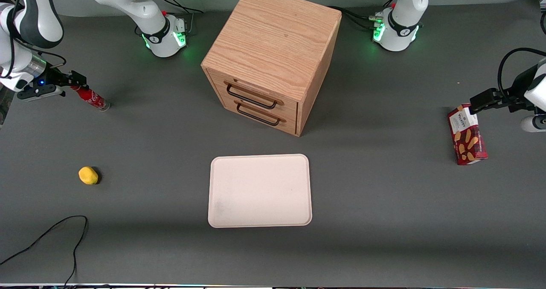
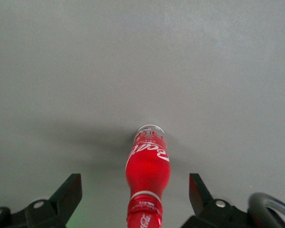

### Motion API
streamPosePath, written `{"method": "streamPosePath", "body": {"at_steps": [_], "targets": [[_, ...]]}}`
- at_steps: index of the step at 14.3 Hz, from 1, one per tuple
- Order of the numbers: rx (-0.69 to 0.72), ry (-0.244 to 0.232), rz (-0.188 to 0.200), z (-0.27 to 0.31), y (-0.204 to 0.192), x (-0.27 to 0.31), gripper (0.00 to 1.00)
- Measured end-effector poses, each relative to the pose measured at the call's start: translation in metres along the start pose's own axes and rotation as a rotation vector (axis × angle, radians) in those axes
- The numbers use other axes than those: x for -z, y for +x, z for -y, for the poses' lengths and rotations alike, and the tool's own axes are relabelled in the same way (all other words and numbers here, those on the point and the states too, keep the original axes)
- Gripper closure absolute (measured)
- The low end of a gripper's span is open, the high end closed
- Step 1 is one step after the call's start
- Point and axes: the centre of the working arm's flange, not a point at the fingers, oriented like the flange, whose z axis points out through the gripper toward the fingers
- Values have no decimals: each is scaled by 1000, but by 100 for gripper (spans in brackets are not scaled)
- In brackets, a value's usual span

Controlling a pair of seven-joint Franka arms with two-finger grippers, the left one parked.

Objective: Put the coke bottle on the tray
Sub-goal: 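Close the right gripper around the bottle's body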

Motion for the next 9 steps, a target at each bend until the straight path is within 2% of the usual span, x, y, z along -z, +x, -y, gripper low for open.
{"method": "streamPosePath", "body": {"at_steps": [5,6,9], "targets": [[-7,4,15,-4,-9,-8,0],[-6,4,17,-4,-9,-8,6],[1,5,21,-3,-9,-9,40]]}}
